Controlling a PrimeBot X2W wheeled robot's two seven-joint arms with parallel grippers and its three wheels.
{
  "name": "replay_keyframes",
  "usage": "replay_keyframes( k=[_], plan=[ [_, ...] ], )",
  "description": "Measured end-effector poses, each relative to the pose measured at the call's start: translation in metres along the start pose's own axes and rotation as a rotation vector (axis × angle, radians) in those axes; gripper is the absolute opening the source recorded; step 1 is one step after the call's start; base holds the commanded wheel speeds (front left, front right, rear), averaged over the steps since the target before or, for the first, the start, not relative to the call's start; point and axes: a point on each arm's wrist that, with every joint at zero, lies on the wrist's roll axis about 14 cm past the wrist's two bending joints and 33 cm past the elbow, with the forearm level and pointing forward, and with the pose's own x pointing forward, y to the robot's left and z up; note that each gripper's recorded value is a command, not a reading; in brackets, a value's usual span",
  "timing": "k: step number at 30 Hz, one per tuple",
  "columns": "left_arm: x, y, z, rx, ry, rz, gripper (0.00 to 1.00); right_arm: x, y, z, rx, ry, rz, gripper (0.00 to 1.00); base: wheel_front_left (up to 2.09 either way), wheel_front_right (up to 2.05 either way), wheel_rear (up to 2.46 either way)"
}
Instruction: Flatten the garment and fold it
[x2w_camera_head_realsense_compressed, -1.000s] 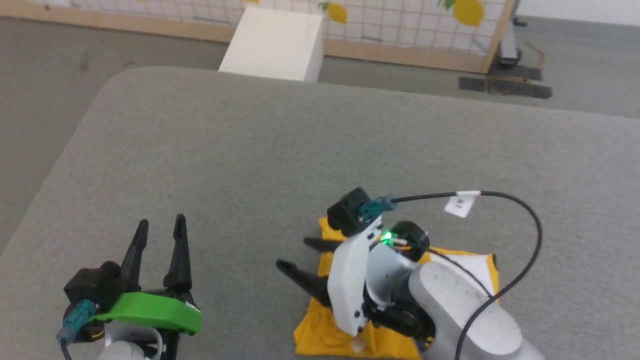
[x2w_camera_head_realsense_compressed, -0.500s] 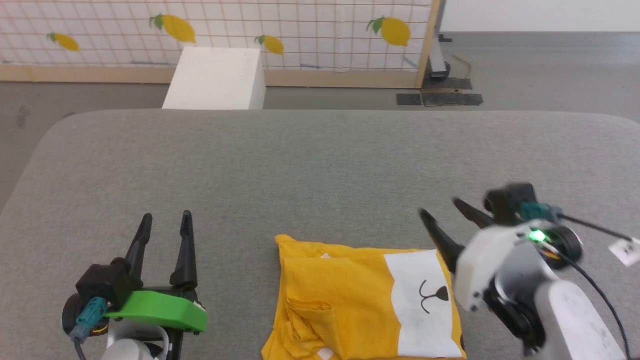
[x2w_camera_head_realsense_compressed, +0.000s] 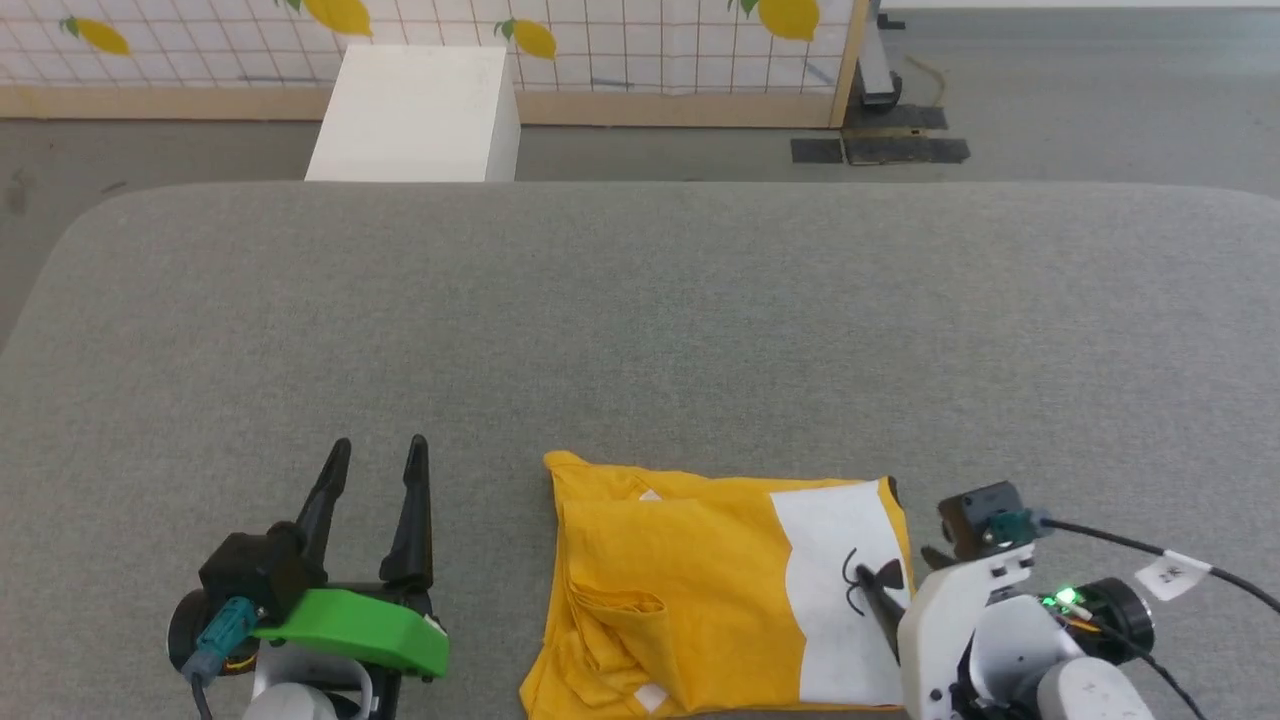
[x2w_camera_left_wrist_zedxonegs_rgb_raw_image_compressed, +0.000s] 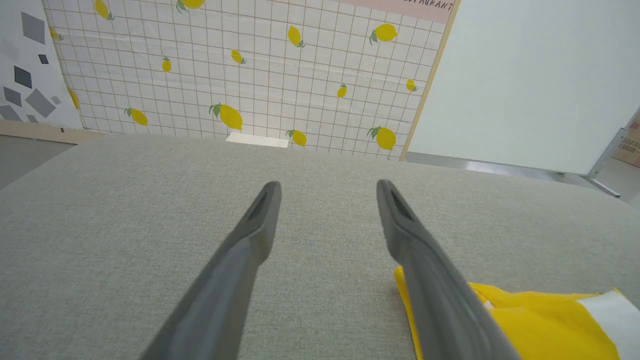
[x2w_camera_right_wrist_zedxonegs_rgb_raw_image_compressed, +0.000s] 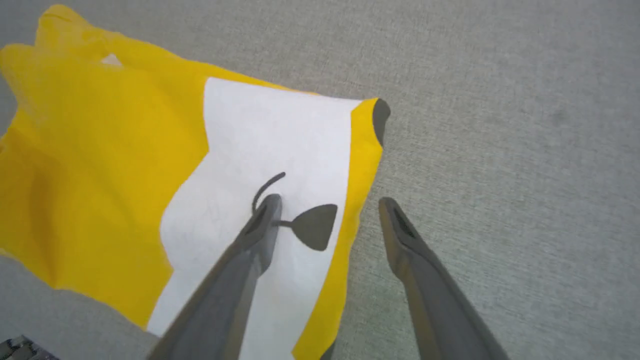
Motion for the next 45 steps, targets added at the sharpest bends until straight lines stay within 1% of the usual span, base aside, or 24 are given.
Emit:
replay_keyframes(
  k=[4, 9, 11, 12, 13, 14, 17, 19, 24, 29, 32, 35, 40, 45],
  plan=[
    [-0.002, 0.003, -0.007, -0.003, 0.019, 0.009, 1.0, 0.012, 0.005, -0.023, -0.014, 0.098, 0.01, 1.0, 0.0, 0.0, 0.0],
    [-0.002, 0.008, -0.008, -0.002, 0.022, 0.023, 1.0, 0.022, 0.003, -0.032, -0.021, 0.164, 0.008, 1.0, 0.0, 0.0, 0.0],
    [-0.001, 0.009, -0.005, -0.003, 0.013, 0.026, 1.0, 0.026, 0.007, -0.033, -0.012, 0.196, 0.025, 1.0, 0.0, 0.0, 0.0],
    [-0.001, 0.009, -0.005, -0.004, 0.012, 0.025, 1.0, 0.027, 0.008, -0.033, -0.004, 0.204, 0.031, 0.91, 0.0, 0.0, 0.0],
    [-0.001, 0.009, -0.005, -0.005, 0.012, 0.028, 1.0, 0.028, 0.01, -0.033, 0.004, 0.212, 0.039, 0.21, 0.0, 0.0, 0.0],
    [-0.001, 0.01, -0.005, -0.004, 0.011, 0.03, 1.0, 0.028, 0.011, -0.033, 0.004, 0.217, 0.044, 0.0, 0.0, 0.0, 0.0],
    [-0.002, 0.011, -0.003, -0.007, 0.006, 0.036, 1.0, 0.029, 0.016, -0.027, 0.0, 0.214, 0.06, 0.0, 0.0, 0.0, 0.0],
    [-0.002, 0.011, -0.002, -0.008, 0.003, 0.039, 1.0, 0.029, 0.021, -0.025, -0.023, 0.207, 0.074, 0.0, 0.0, 0.0, 0.0],
    [-0.005, 0.013, 0.004, -0.005, -0.016, 0.042, 1.0, 0.022, 0.013, -0.009, -0.163, 0.179, 0.084, 0.0, 0.0, 0.0, 0.0],
    [-0.002, 0.013, 0.011, 0.001, -0.037, 0.041, 1.0, 0.008, -0.013, 0.016, -0.278, 0.148, 0.055, 0.0, 0.0, 0.0, 0.0],
    [0.004, 0.009, 0.016, 0.005, -0.055, 0.03, 1.0, -0.007, -0.041, 0.024, -0.317, 0.156, 0.005, 0.0, 0.0, 0.0, 0.0],
    [0.014, -0.001, 0.017, -0.001, -0.067, 0.0, 1.0, -0.024, -0.076, 0.031, -0.311, 0.165, -0.071, 0.0, 0.0, 0.0, 0.0],
    [0.036, -0.026, 0.014, -0.014, -0.07, -0.08, 1.0, -0.053, -0.137, 0.037, -0.223, 0.17, -0.217, 0.0, 0.0, 0.0, 0.0],
    [0.067, -0.061, 0.005, -0.019, -0.069, -0.19, 1.0, -0.086, -0.201, 0.037, -0.184, 0.184, -0.4, 0.0, 0.0, 0.0, 0.0]
  ],
)
